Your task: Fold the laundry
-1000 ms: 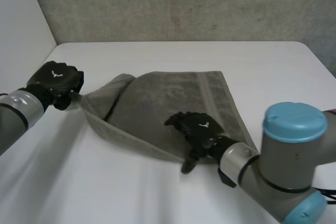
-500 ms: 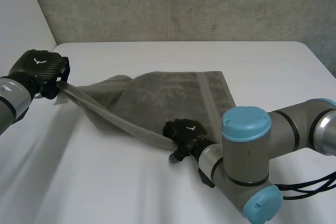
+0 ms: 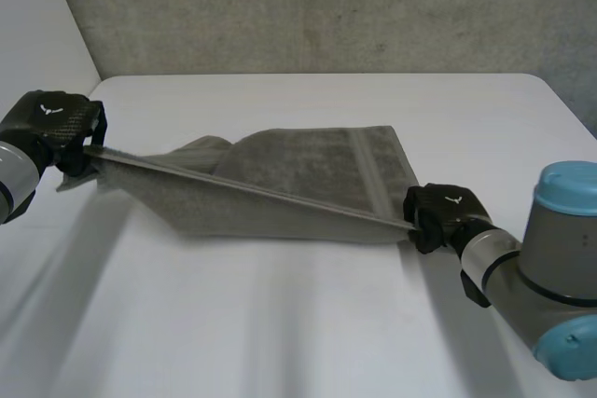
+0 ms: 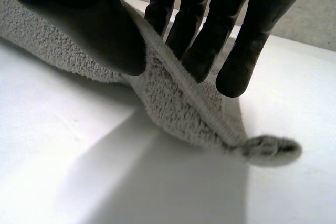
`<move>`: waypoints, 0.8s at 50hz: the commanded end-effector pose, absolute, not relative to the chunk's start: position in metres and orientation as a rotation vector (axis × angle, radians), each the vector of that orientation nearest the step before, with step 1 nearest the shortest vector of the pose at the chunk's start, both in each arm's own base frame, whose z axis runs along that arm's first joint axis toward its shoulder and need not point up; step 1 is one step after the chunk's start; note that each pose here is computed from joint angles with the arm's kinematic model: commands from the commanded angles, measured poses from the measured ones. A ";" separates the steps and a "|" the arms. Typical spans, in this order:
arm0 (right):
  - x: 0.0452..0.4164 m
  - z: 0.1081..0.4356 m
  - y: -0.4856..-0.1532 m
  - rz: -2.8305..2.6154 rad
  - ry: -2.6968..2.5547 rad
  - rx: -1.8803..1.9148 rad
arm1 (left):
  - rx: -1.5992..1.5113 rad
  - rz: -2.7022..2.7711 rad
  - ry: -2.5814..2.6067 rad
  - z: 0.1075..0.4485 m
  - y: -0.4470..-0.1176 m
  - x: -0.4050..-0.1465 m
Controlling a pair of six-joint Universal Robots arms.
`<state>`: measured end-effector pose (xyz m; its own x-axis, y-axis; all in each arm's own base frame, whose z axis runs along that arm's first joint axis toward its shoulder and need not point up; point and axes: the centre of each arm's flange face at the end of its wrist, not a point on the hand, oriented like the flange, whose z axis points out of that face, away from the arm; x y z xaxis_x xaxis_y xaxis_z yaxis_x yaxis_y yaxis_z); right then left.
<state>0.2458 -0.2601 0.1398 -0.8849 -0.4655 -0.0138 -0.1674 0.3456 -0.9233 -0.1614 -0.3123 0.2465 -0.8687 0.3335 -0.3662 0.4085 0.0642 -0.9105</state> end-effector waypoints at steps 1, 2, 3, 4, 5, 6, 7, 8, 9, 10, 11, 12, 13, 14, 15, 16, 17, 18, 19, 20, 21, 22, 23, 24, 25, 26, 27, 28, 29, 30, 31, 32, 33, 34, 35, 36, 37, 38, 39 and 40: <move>0.241 0.148 -0.259 -1.539 2.288 -0.597 | 0.792 -1.944 2.266 0.242 -0.309 -0.162; 0.241 0.148 -0.259 -1.539 2.288 -0.597 | 0.792 -1.944 2.266 0.242 -0.309 -0.162; 0.240 0.148 -0.258 -1.527 2.280 -0.602 | 0.792 -1.947 2.266 0.243 -0.309 -0.163; 0.240 0.148 -0.258 -1.527 2.280 -0.602 | 0.794 -1.947 2.266 0.243 -0.308 -0.163; 0.240 0.151 -0.259 -1.526 2.265 -0.606 | 0.794 -1.947 2.266 0.243 -0.308 -0.163; 0.239 0.158 -0.262 -1.550 2.245 -0.606 | 0.795 -1.957 2.255 0.246 -0.308 -0.164; 0.239 0.158 -0.262 -1.550 2.245 -0.606 | 0.795 -1.957 2.255 0.246 -0.308 -0.164; 0.238 0.168 -0.266 -1.587 2.218 -0.603 | 0.792 -1.971 2.238 0.251 -0.307 -0.164; 0.235 0.183 -0.270 -1.642 2.182 -0.602 | 0.789 -1.991 2.215 0.260 -0.304 -0.163; 0.235 0.183 -0.270 -1.642 2.182 -0.602 | 0.789 -1.991 2.215 0.260 -0.304 -0.163; 0.232 0.204 -0.275 -1.720 2.141 -0.613 | 0.785 -2.015 2.187 0.269 -0.301 -0.163; 0.232 0.204 -0.275 -1.721 2.141 -0.613 | 0.783 -2.042 2.154 0.279 -0.299 -0.163; 0.231 0.230 -0.276 -1.806 2.091 -0.647 | 0.783 -2.042 2.154 0.279 -0.299 -0.163; 0.229 0.258 -0.273 -1.885 2.040 -0.691 | 0.774 -2.076 2.117 0.292 -0.295 -0.163; 0.229 0.258 -0.273 -1.886 2.039 -0.691 | 0.774 -2.077 2.116 0.292 -0.295 -0.163; 0.228 0.284 -0.267 -1.941 1.997 -0.742 | 0.759 -2.116 2.076 0.307 -0.290 -0.163; 0.228 0.308 -0.261 -1.983 1.959 -0.794 | 0.736 -2.164 2.046 0.322 -0.285 -0.163; 0.228 0.308 -0.261 -1.984 1.959 -0.795 | 0.736 -2.164 2.045 0.322 -0.285 -0.163; 0.228 0.332 -0.255 -2.018 1.919 -0.841 | 0.706 -2.214 2.020 0.338 -0.280 -0.163; 0.228 0.352 -0.247 -2.044 1.878 -0.886 | 0.671 -2.268 2.001 0.354 -0.274 -0.163; 0.228 0.353 -0.247 -2.044 1.878 -0.887 | 0.670 -2.268 2.001 0.354 -0.273 -0.163; 0.228 0.371 -0.242 -2.074 1.851 -0.916 | 0.637 -2.314 1.994 0.367 -0.268 -0.163; 0.228 0.371 -0.241 -2.074 1.851 -0.916 | 0.610 -2.359 1.983 0.381 -0.262 -0.163; 0.227 0.387 -0.237 -2.100 1.829 -0.939 | 0.609 -2.360 1.983 0.381 -0.262 -0.163; 0.226 0.403 -0.233 -2.138 1.806 -0.964 | 0.593 -2.389 1.979 0.390 -0.257 -0.163; 0.226 0.404 -0.233 -2.138 1.806 -0.964 | 0.593 -2.389 1.979 0.390 -0.257 -0.163; 0.226 0.416 -0.229 -2.163 1.794 -0.997 | 0.587 -2.407 1.975 0.398 -0.253 -0.164; 0.225 0.423 -0.227 -2.175 1.796 -1.033 | 0.589 -2.410 1.974 0.401 -0.251 -0.164; 0.225 0.424 -0.227 -2.175 1.796 -1.034 | 0.589 -2.410 1.974 0.401 -0.251 -0.164; 0.225 0.428 -0.226 -2.181 1.806 -1.075 | 0.596 -2.406 1.981 0.402 -0.250 -0.165; 0.225 0.428 -0.226 -2.181 1.806 -1.076 | 0.600 -2.404 1.988 0.402 -0.249 -0.166; 0.225 0.427 -0.230 -2.178 1.827 -1.122 | 0.600 -2.404 1.988 0.402 -0.249 -0.166; 0.227 0.422 -0.237 -2.154 1.863 -1.173 | 0.600 -2.395 1.996 0.400 -0.252 -0.165; 0.227 0.422 -0.237 -2.153 1.864 -1.173 | 0.600 -2.380 2.015 0.396 -0.255 -0.165; 0.227 0.418 -0.244 -2.137 1.899 -1.214 | 0.600 -2.380 2.015 0.396 -0.255 -0.165; 0.228 0.411 -0.251 -2.110 1.944 -1.244 | 0.602 -2.357 2.045 0.390 -0.260 -0.165; 0.228 0.411 -0.251 -2.110 1.944 -1.245 | 0.602 -2.357 2.045 0.390 -0.260 -0.165; 0.229 0.404 -0.257 -2.088 1.978 -1.267 | 0.607 -2.309 2.107 0.376 -0.269 -0.166; 0.231 0.397 -0.263 -2.064 2.010 -1.280 | 0.616 -2.266 2.153 0.364 -0.278 -0.166; 0.231 0.397 -0.263 -2.064 2.010 -1.280 | 0.616 -2.266 2.154 0.364 -0.278 -0.166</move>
